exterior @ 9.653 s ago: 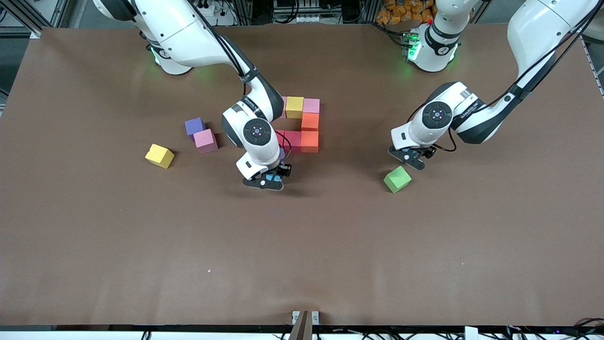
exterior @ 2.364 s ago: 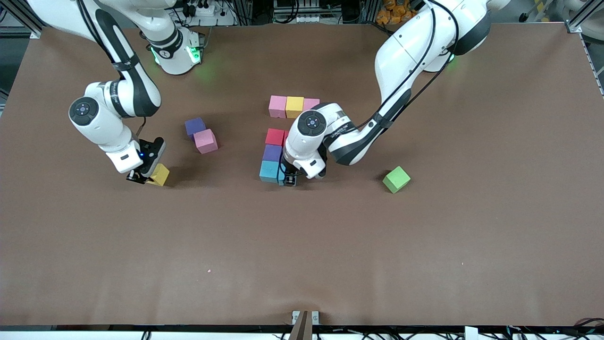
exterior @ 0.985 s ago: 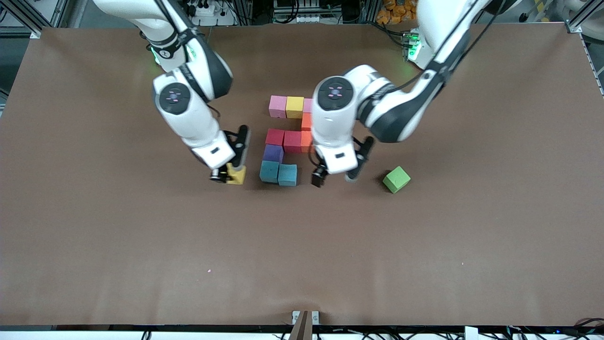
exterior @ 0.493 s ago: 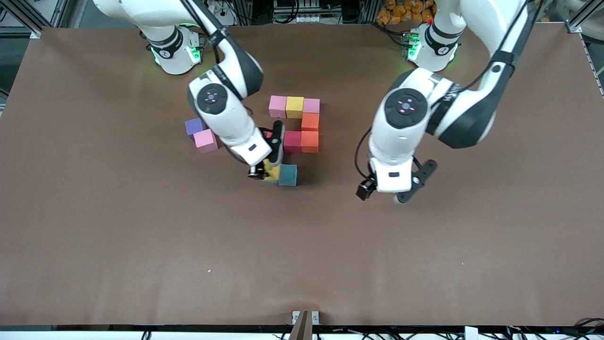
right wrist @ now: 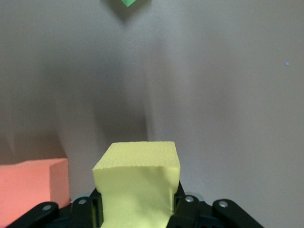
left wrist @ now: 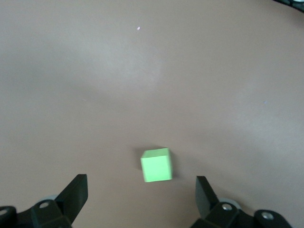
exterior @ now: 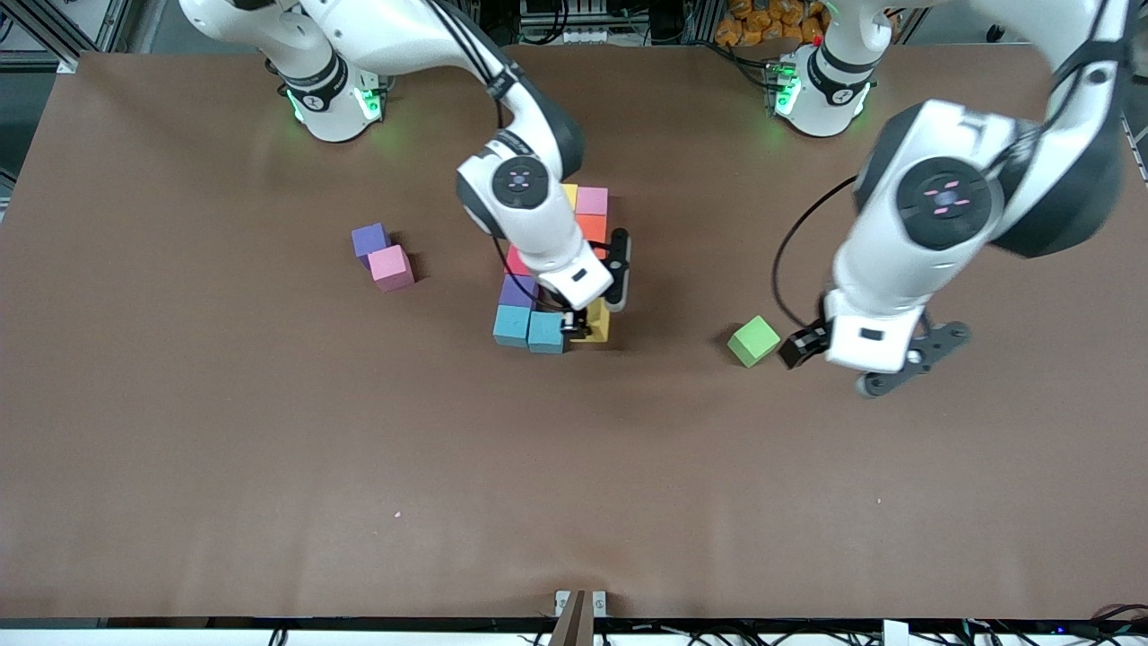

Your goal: Form number 2 with 11 blocks

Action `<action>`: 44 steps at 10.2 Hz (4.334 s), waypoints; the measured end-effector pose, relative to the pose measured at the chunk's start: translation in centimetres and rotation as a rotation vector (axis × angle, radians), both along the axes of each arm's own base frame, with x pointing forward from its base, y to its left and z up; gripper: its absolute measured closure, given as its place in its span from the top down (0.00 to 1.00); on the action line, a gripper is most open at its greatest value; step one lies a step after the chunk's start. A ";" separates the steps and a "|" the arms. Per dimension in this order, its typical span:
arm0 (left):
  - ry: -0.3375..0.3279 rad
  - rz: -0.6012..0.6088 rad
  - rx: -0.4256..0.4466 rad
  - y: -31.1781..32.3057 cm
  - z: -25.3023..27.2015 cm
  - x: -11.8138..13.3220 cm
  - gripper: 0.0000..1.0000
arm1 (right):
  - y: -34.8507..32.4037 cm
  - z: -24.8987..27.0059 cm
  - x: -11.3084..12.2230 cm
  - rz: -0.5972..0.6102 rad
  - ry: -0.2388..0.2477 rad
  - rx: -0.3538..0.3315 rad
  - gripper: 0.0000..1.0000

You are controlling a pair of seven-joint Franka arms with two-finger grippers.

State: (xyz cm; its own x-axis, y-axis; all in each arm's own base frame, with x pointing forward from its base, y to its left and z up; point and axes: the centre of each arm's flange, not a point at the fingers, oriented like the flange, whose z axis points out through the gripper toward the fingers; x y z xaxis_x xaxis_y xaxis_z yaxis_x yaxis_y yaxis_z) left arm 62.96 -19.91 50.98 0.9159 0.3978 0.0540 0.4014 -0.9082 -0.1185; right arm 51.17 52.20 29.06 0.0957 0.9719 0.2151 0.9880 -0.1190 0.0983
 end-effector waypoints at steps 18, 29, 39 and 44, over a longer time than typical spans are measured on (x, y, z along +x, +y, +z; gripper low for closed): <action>0.036 -0.011 -0.107 11.5 4.5 0.1 1.00 | -1.7 -8.2 1.1 -0.034 0.040 -0.057 0.53; 0.062 -0.036 -0.116 12.6 4.3 0.0 1.00 | -1.9 -8.9 0.5 -0.076 0.066 -0.067 0.93; -0.012 -0.094 -0.085 12.0 10.0 -2.6 1.00 | -11.3 10.4 2.0 -0.294 0.119 -0.041 1.00; -0.033 -0.246 -0.087 15.4 13.6 -4.4 1.00 | -36.5 22.7 7.5 -0.685 0.110 0.023 1.00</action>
State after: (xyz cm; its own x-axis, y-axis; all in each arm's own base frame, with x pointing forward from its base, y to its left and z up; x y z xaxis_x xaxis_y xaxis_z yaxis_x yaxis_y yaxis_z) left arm 58.56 -4.55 64.55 0.9840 0.1675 0.0613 0.1693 -0.9852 -0.0261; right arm 58.68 15.71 51.78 0.7084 0.6801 0.1888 0.6937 -0.7202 -0.0081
